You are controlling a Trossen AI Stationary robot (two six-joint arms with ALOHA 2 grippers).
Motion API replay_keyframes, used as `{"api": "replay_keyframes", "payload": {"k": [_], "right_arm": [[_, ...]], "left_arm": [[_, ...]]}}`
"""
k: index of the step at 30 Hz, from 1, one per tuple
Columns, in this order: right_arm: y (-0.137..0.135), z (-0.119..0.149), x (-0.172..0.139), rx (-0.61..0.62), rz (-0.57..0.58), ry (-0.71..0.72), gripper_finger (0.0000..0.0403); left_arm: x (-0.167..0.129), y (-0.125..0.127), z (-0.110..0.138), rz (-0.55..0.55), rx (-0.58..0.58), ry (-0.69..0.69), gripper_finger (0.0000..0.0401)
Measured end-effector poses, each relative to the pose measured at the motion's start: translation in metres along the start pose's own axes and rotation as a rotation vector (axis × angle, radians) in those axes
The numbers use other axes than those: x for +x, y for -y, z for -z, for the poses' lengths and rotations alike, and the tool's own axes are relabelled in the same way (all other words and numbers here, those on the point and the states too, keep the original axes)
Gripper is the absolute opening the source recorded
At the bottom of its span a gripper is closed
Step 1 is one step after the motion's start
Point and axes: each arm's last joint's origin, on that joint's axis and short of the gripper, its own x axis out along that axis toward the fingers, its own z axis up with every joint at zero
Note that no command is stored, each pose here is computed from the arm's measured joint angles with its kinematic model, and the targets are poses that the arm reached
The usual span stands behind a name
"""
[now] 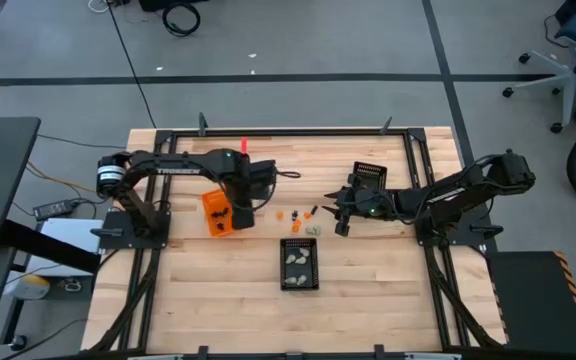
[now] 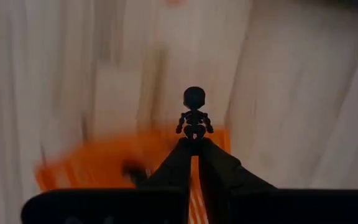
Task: Sort Halloween decoration
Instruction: Put the black skeleton toy into the orange bin, then put the white skull toy into the bottom black bin
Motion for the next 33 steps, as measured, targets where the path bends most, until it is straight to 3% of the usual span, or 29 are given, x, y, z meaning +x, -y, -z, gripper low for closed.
{"api": "replay_keyframes", "payload": {"k": [4, 10, 19, 27, 33], "right_arm": [[0.0, 0.0, 0.0, 0.001, -0.001, 0.003, 0.0167], [0.0, 0.0, 0.0, 0.008, -0.003, 0.001, 0.0167], [0.0, 0.0, 0.0, 0.003, -0.003, 0.001, 0.0167], [0.0, -0.001, 0.0, 0.004, -0.003, 0.007, 0.0167], [0.0, 0.0, 0.0, 0.008, -0.003, -0.001, 0.0167]], "left_arm": [[-0.002, 0.0, 0.014, -0.013, -0.104, -0.144, 0.0024], [-0.002, -0.001, 0.017, -0.09, -0.155, -0.172, 0.0035], [-0.003, -0.002, 0.021, -0.109, -0.177, -0.214, 0.0145], [0.004, 0.01, -0.024, -0.084, -0.037, 0.213, 0.0204], [0.03, 0.023, -0.047, -0.14, 0.11, 0.293, 0.0212]]}}
